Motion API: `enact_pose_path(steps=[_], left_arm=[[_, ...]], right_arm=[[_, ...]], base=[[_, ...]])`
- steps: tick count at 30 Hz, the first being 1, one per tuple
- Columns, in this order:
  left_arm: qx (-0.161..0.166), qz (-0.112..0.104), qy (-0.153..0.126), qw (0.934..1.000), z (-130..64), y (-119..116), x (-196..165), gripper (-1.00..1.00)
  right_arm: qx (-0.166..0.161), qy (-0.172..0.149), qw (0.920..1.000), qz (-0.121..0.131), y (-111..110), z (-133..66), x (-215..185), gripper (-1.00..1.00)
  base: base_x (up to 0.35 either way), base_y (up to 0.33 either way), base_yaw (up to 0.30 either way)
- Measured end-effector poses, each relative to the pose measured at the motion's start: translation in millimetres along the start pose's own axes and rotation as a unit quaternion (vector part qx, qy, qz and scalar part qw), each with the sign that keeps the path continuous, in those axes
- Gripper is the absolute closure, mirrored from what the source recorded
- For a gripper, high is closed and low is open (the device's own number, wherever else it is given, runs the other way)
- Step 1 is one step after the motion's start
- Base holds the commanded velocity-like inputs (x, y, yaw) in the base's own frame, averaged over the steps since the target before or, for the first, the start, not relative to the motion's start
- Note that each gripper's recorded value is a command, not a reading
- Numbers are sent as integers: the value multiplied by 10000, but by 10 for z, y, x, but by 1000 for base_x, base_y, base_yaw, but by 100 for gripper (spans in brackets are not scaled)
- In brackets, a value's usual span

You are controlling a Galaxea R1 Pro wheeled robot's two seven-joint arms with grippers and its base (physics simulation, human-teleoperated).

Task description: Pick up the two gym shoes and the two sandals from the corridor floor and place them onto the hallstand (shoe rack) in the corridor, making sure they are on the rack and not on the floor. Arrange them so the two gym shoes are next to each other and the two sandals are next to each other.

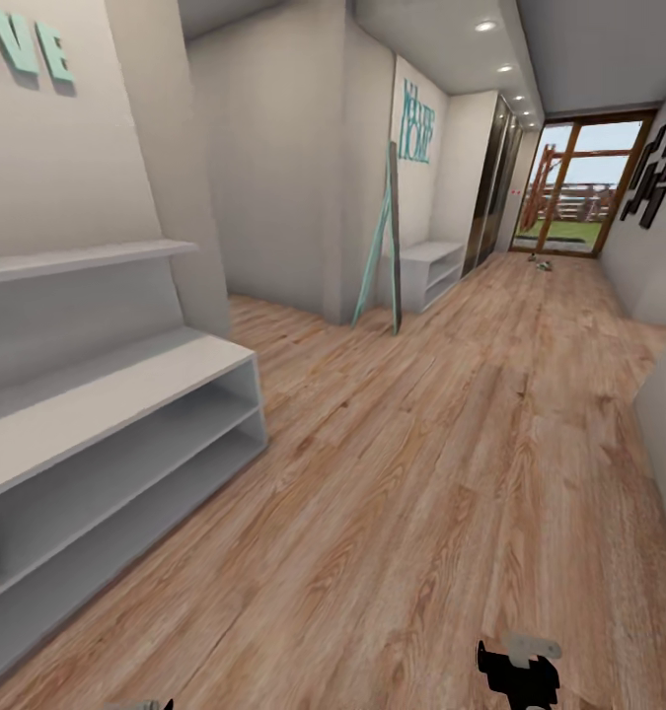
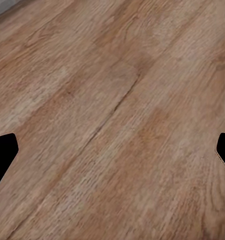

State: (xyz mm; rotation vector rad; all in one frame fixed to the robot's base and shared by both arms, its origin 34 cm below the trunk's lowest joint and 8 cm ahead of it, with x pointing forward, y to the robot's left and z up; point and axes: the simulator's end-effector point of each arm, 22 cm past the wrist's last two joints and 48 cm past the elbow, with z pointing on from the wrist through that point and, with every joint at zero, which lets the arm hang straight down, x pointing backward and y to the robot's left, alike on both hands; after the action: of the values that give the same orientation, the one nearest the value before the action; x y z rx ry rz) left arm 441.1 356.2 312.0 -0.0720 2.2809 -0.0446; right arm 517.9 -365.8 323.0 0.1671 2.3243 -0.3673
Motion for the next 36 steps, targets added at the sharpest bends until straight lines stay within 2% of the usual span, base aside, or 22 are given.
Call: enact_pose_path(steps=[7, 36], left_arm=[[-13, -1, 25, 10000, -1, 7, 21, -100], [-40, -7, 91, 10000, -3, 21, 78, -100]], right_arm=[[4, 22, 10000, -7, -3, 3, 23, -100], [5, 83, 10000, -22, 7, 11, 85, -100]], base=[[220, 0, -268], [334, 0, -278]])
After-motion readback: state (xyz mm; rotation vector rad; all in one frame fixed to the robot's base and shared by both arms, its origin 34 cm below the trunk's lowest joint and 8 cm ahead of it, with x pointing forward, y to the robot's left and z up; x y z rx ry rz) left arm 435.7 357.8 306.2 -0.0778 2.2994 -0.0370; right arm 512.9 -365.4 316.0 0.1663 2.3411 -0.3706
